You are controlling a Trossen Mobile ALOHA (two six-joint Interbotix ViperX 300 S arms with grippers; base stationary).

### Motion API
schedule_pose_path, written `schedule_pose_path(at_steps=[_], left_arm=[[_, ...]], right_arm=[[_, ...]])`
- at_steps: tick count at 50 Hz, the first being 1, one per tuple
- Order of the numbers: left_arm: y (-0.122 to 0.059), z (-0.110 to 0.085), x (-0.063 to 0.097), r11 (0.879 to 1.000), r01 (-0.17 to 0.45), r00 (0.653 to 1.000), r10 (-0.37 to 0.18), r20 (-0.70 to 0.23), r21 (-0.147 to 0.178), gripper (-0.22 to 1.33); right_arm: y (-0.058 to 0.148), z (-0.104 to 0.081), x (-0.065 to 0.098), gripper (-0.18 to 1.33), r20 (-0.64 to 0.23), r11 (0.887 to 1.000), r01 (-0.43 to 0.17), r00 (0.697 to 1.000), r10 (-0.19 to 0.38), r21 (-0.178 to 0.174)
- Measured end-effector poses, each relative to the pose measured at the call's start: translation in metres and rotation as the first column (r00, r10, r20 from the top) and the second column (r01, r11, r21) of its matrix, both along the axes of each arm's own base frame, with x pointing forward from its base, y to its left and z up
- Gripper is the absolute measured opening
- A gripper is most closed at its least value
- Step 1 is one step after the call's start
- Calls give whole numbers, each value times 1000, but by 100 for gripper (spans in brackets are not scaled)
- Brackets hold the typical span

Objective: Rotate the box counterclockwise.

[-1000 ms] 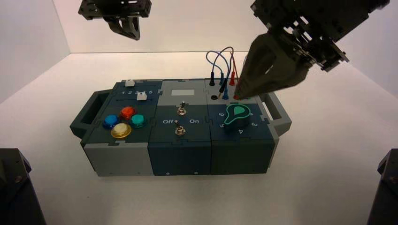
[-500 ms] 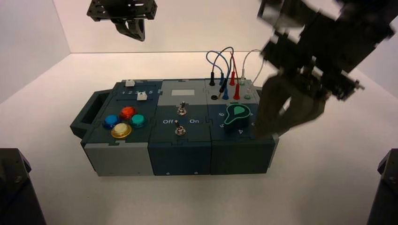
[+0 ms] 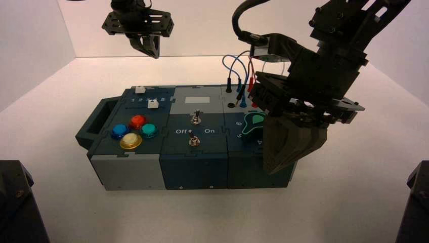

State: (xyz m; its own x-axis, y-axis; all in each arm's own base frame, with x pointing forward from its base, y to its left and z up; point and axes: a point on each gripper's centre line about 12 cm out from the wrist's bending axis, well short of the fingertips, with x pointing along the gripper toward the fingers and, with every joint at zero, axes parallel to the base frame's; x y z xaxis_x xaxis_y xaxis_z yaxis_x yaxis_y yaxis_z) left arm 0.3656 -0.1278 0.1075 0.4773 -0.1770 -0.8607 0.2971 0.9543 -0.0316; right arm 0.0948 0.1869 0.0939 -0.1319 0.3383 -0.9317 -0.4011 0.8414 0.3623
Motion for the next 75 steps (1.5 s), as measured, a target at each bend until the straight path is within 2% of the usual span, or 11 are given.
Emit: schedule_pose_path(at_steps=[10,17,31,44,49,62,75], left_arm=[[-3,-24,-3,998,35,992,-29,-120,49,-17],[-7,-28,-7,997,56,987,-46,-153,60,-17],[-32,-45,-27,981,167,949,-132,-285,102,-17],[-29,-48,-33,976,183,934,-135,-332,116,-17],[-29,-48,-33,975,188,932,-139,-336,117,-17],[-29,-47,-34,974,193,926,-140,-350,121,-17],[-32,-44,-34,971,206,919,-147,-366,126,-17]], right_arm=[[5,-3,4,-14,-9,1000,-1,1000,1,-14],[7,-5,6,-14,-13,1000,0,1000,-1,-20],[6,-8,8,-14,-12,999,-8,1000,8,-37],[-1,-11,18,-14,2,998,7,1000,-7,-60],[-4,-15,21,-14,-6,997,13,1000,-13,-79],[-2,-28,23,-15,-44,991,-18,999,13,-135],[7,-32,33,-15,-46,986,-54,998,47,-160]])
